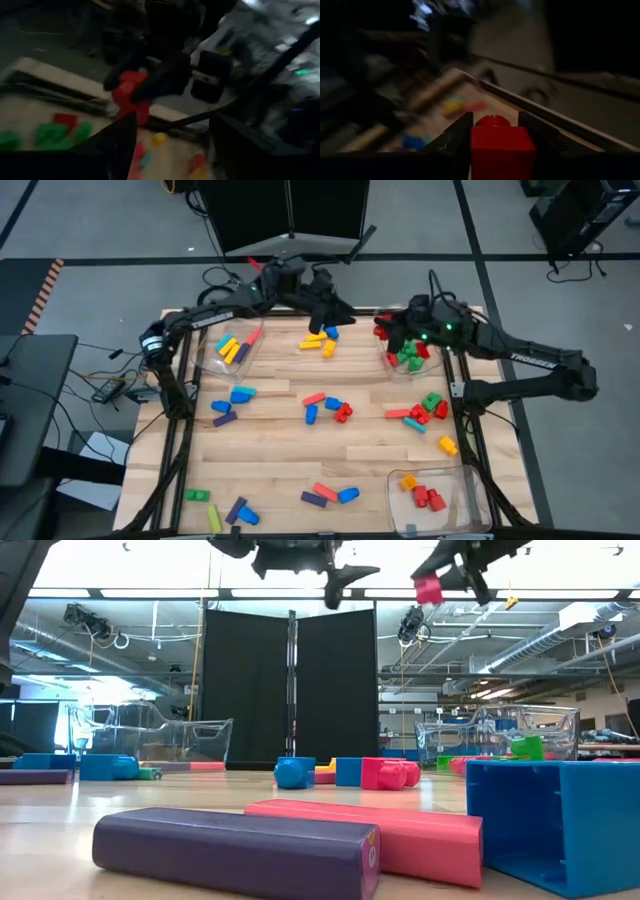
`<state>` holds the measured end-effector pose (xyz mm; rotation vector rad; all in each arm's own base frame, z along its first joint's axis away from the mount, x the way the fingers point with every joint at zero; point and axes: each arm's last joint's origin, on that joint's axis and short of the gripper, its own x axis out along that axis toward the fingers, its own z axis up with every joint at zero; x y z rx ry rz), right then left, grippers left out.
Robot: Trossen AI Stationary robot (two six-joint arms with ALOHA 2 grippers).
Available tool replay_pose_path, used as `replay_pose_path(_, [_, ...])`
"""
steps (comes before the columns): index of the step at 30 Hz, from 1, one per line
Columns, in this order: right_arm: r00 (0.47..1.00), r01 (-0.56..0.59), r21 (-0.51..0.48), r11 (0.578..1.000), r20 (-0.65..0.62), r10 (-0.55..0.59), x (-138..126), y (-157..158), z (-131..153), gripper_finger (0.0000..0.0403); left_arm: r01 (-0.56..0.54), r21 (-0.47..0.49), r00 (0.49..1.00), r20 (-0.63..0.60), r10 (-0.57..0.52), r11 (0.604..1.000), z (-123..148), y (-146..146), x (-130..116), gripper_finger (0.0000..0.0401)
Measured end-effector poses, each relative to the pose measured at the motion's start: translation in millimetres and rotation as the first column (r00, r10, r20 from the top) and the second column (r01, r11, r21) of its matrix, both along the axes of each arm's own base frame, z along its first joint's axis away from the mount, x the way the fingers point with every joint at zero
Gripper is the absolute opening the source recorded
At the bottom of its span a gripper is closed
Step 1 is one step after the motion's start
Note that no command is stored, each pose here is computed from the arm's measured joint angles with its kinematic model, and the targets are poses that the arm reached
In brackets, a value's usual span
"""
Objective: Sort blocks by size
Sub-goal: Put the red 2 stud game piece into the top right transparent bin, then put the blue 1 stud game piece into the bottom transparent bin
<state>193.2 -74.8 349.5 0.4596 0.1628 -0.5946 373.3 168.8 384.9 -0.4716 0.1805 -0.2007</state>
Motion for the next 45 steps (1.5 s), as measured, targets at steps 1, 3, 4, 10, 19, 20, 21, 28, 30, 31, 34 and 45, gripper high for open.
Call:
replay_pose_path(1, [0.999, 0.027, 0.012, 1.0, -0.04, -0.026, -2, -3, 2, 0.0145, -0.033, 0.026, 0.999, -0.029, 0.034, 0.999, 1, 1, -5, 0.0252])
replay_pose_path(3, [0.989, 0.076, 0.04, 0.996, -0.134, -0.07, -5, -11, 3, 0.0145, -0.105, 0.084, 0.989, -0.092, 0.113, 0.991, 2, 3, -17, 0.0252])
replay_pose_path(4, [0.981, 0.103, 0.057, 0.993, -0.173, -0.092, -6, -16, 5, 0.0145, -0.141, 0.115, 0.98, -0.125, 0.155, 0.983, 3, 4, -23, 0.0252])
replay_pose_path(10, [0.866, 0.284, 0.187, 0.94, -0.47, -0.168, -6, -53, -16, 0.0145, -0.288, 0.304, 0.913, -0.201, 0.356, 0.908, 17, -1, -53, 0.0252])
replay_pose_path(19, [0.733, 0.4, 0.399, 0.825, -0.68, -0.027, 6, -96, -74, 0.0145, -0.307, 0.379, 0.854, -0.296, 0.428, 0.873, 12, -12, -83, 0.0252])
replay_pose_path(20, [0.729, 0.399, 0.418, 0.816, -0.685, -0.006, 9, -98, -80, 0.0145, -0.308, 0.375, 0.848, -0.308, 0.431, 0.874, 7, -13, -86, 0.0252])
replay_pose_path(21, [0.723, 0.4, 0.434, 0.807, -0.691, 0.013, 12, -100, -85, 0.0145, -0.312, 0.372, 0.844, -0.315, 0.435, 0.874, 3, -14, -90, 0.0252])
replay_pose_path(28, [0.653, 0.445, 0.476, 0.759, -0.752, 0.088, 27, -113, -122, 0.0145, -0.403, 0.327, 0.807, -0.315, 0.5, 0.855, -25, -30, -122, 0.0252])
replay_pose_path(30, [0.638, 0.459, 0.48, 0.748, -0.764, 0.099, 29, -117, -131, 0.0145, -0.428, 0.297, 0.798, -0.319, 0.511, 0.853, -31, -36, -132, 0.0252])
replay_pose_path(31, [0.632, 0.464, 0.481, 0.744, -0.768, 0.102, 30, -119, -134, 0.0145, -0.442, 0.284, 0.793, -0.32, 0.519, 0.851, -34, -39, -137, 0.0252])
replay_pose_path(34, [0.624, 0.467, 0.482, 0.742, -0.774, 0.109, 33, -121, -140, 0.0168, -0.46, 0.256, 0.783, -0.334, 0.524, 0.85, -41, -46, -150, 0.0252])
replay_pose_path(45, [0.655, 0.484, 0.46, 0.744, -0.755, 0.041, 30, -120, -129, 0.025, -0.458, 0.265, 0.786, -0.326, 0.526, 0.848, -43, -55, -165, 0.0252])
